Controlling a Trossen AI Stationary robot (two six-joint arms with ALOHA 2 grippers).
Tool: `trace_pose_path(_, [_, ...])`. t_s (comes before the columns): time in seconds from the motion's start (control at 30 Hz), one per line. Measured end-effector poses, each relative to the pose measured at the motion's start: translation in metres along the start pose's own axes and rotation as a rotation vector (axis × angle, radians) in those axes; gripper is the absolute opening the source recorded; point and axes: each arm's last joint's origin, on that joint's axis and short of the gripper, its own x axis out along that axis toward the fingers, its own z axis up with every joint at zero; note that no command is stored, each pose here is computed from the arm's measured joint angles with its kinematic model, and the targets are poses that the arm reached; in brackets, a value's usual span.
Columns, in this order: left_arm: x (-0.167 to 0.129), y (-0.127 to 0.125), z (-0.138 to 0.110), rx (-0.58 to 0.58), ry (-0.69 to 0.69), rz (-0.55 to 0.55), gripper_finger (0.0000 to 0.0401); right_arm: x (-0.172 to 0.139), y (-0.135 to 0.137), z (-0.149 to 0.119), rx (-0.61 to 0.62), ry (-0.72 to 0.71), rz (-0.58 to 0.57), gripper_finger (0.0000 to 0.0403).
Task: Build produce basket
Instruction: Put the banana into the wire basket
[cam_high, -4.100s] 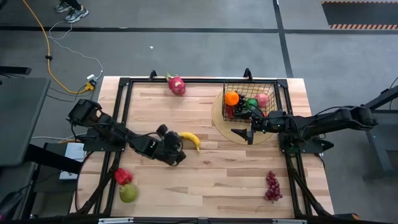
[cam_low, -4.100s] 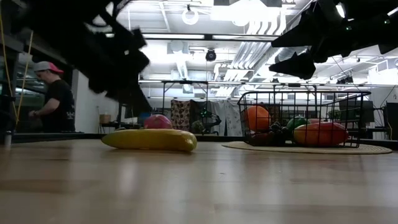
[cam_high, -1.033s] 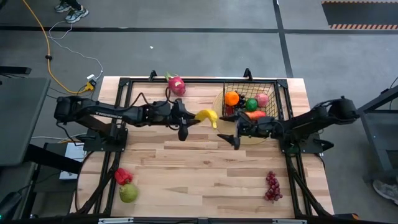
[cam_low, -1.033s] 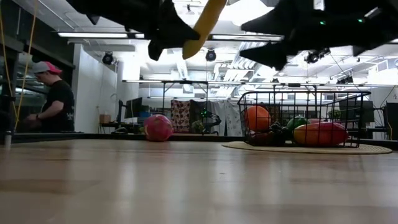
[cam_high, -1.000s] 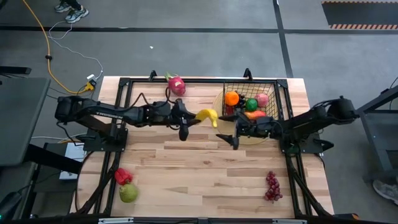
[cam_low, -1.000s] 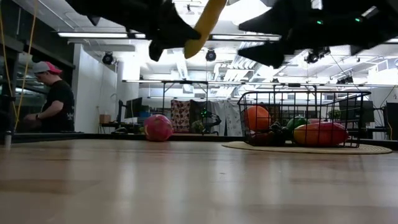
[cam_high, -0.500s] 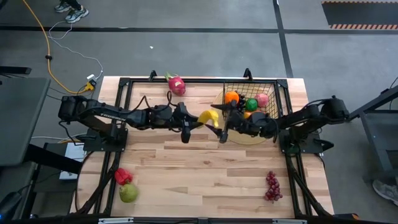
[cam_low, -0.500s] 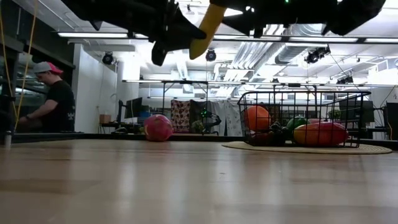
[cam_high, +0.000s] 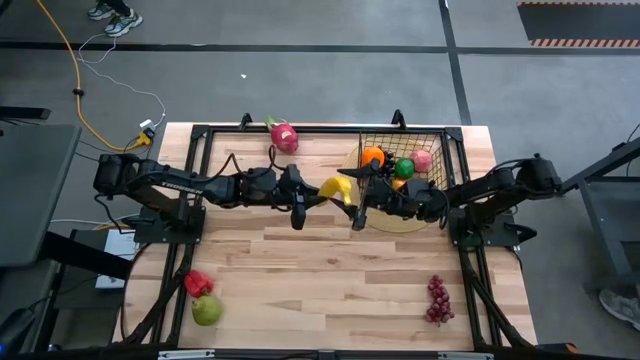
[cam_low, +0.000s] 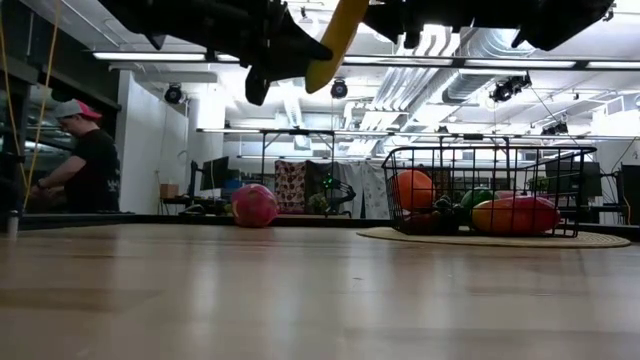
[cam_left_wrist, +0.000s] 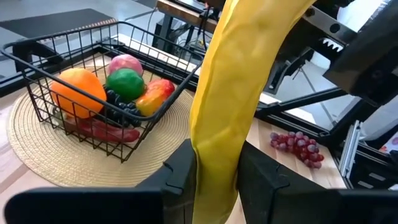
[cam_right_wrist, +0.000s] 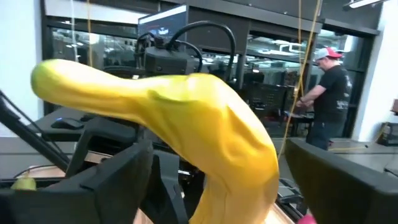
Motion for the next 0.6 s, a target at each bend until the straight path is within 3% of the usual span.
trace_pose_path(0.23, [0.0000, 0.0005, 0.0012, 0.000, -0.014, 0.011, 0.0081, -0.0003, -0.0021, -0.0026, 0.000, 0.035, -0.080, 0.0200])
trace_pose_path(0.4, [-0.0001, 0.0015, 0.0017, 0.041, -0.015, 0.016, 0.0108, -0.0003, -0.0020, -0.0033, -0.018, 0.044, -0.084, 0.0086])
trace_pose_path(0.6, [-0.0002, 0.0092, 0.0054, 0.071, -0.021, 0.026, 0.0160, -0.0015, -0.0025, -0.0046, -0.031, 0.079, -0.080, 0.0081])
